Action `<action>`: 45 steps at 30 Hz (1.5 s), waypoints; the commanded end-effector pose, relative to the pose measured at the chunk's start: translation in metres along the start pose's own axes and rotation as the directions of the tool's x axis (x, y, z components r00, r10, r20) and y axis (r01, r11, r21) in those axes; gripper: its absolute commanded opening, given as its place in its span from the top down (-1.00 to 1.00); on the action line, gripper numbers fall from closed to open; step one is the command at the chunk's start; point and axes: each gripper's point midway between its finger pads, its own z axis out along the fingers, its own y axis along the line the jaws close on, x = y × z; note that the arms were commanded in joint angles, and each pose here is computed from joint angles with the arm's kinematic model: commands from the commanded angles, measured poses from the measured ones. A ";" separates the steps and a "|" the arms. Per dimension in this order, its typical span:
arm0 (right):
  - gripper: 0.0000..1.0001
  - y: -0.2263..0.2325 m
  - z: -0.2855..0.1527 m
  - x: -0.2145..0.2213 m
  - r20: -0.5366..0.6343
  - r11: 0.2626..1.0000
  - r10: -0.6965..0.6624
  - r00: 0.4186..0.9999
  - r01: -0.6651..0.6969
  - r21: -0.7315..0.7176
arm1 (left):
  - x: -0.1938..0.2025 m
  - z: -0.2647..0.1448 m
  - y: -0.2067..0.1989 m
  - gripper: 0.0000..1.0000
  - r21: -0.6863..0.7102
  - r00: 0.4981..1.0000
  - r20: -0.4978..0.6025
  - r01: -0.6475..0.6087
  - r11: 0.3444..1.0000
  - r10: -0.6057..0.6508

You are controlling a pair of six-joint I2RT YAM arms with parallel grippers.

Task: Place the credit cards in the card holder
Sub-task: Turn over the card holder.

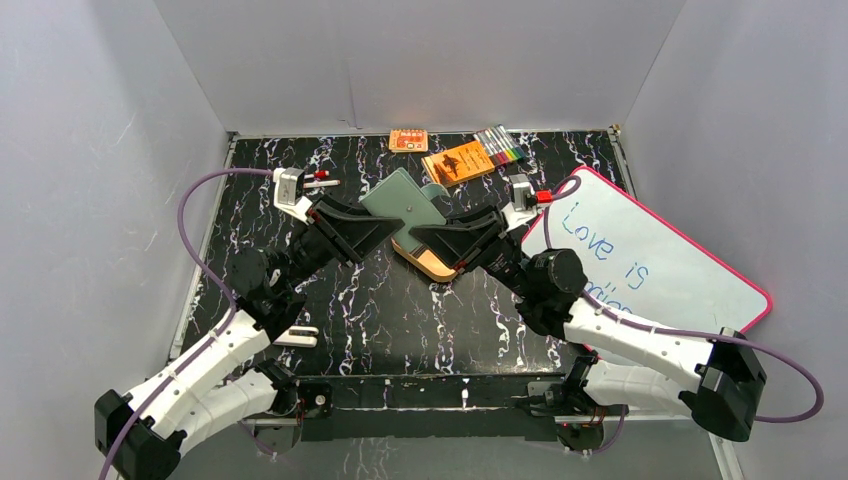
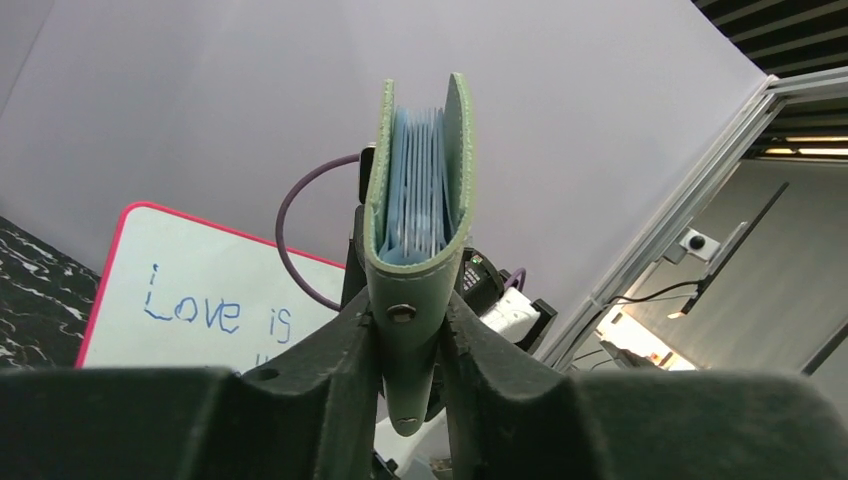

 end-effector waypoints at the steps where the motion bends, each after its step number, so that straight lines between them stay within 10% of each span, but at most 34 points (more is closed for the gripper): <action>1: 1.00 0.024 0.004 -0.026 0.102 0.997 -0.008 0.995 0.016 -0.079 | -0.012 0.000 -0.024 0.66 0.086 0.998 0.037 -0.058 0.995 0.055; 7: 0.91 0.022 0.003 -0.017 0.035 0.998 -0.012 0.999 0.014 -0.059 | -0.015 -0.004 -0.018 1.00 0.055 0.995 0.070 -0.076 0.996 0.072; 10: -0.03 0.016 0.002 -0.010 -0.046 1.000 -0.030 0.999 0.030 0.003 | -0.018 -0.010 -0.009 1.00 -0.016 0.993 0.094 -0.073 0.997 0.074; 16: -0.96 -0.001 -0.028 -0.005 -0.266 0.963 -0.129 0.955 0.185 0.197 | -0.014 -0.031 0.037 1.00 -0.331 0.995 0.029 -0.082 0.940 0.096; 23: -0.97 -0.031 -0.086 -0.034 -0.317 0.824 -0.182 0.931 0.320 0.468 | 0.016 -0.059 0.071 1.00 -0.490 0.992 -0.109 -0.105 0.866 0.059; 30: -0.96 -0.034 -0.091 -0.031 -0.470 0.778 -0.238 0.850 0.457 0.432 | 0.037 -0.078 0.086 1.00 -0.537 0.979 -0.199 -0.138 0.833 0.034; 45: -0.14 -0.047 -0.058 0.019 -0.576 0.874 -0.208 0.791 0.415 0.255 | 0.064 -0.091 0.050 1.00 -0.328 0.934 -0.344 -0.212 0.921 0.092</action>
